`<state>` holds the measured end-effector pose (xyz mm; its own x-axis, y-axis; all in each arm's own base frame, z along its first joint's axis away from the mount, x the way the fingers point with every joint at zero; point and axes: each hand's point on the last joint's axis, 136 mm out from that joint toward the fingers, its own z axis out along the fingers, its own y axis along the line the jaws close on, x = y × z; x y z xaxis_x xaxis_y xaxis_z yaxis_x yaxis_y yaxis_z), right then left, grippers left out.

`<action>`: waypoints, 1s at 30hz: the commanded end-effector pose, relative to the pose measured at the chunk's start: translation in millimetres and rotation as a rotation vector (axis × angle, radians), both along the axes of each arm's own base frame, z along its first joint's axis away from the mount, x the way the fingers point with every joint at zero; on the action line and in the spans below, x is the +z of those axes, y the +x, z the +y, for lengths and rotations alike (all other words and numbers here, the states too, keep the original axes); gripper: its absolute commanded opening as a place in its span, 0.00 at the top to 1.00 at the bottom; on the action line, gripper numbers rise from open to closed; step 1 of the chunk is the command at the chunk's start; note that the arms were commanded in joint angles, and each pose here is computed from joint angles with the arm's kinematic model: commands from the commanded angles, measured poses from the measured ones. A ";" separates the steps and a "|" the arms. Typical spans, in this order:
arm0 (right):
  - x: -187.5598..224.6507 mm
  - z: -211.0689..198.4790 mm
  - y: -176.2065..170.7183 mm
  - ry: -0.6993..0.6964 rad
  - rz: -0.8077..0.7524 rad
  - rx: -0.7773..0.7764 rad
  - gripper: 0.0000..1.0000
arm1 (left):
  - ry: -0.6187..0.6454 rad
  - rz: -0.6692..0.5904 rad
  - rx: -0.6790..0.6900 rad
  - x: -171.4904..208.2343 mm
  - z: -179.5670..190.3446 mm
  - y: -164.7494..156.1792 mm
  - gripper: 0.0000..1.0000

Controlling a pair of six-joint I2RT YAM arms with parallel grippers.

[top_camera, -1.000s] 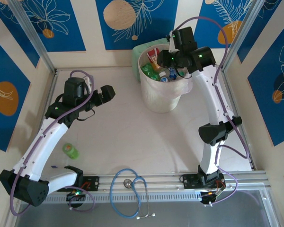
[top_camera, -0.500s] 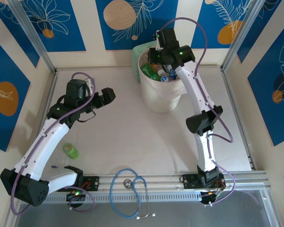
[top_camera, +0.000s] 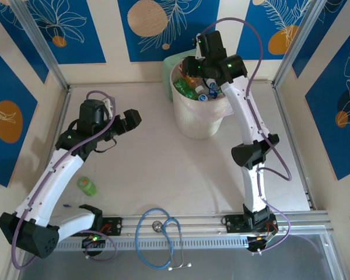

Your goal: Put the plastic bottles in the bin

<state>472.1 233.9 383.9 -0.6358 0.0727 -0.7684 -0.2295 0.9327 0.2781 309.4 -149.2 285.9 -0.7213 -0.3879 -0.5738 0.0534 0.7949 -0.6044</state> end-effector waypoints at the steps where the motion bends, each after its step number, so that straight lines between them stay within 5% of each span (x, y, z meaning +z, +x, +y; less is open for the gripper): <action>1: 70.4 -15.5 -46.4 0.050 -0.127 0.014 0.49 | 0.026 -0.057 0.011 19.1 7.8 0.2 0.00; 8: 82.6 -74.7 -113.9 -0.043 -0.192 -0.123 0.30 | 0.234 -0.229 0.221 38.4 59.5 14.8 0.00; 14: 14.0 -137.8 -184.9 -0.030 -0.335 -0.234 0.01 | 0.584 -0.284 0.456 -7.6 121.4 27.1 0.00; 18: -64.5 -191.2 -228.7 -0.041 -0.405 -0.368 0.01 | 0.760 -0.363 0.508 -45.3 140.7 31.3 0.00; 23: -163.8 -276.4 -265.5 -0.212 -0.312 -0.754 0.01 | 0.932 -0.390 0.513 -84.1 154.1 42.8 0.00; 30: -235.3 -303.8 -249.3 -0.428 -0.152 -1.005 0.01 | 0.949 -0.339 0.433 -162.9 161.6 64.4 0.00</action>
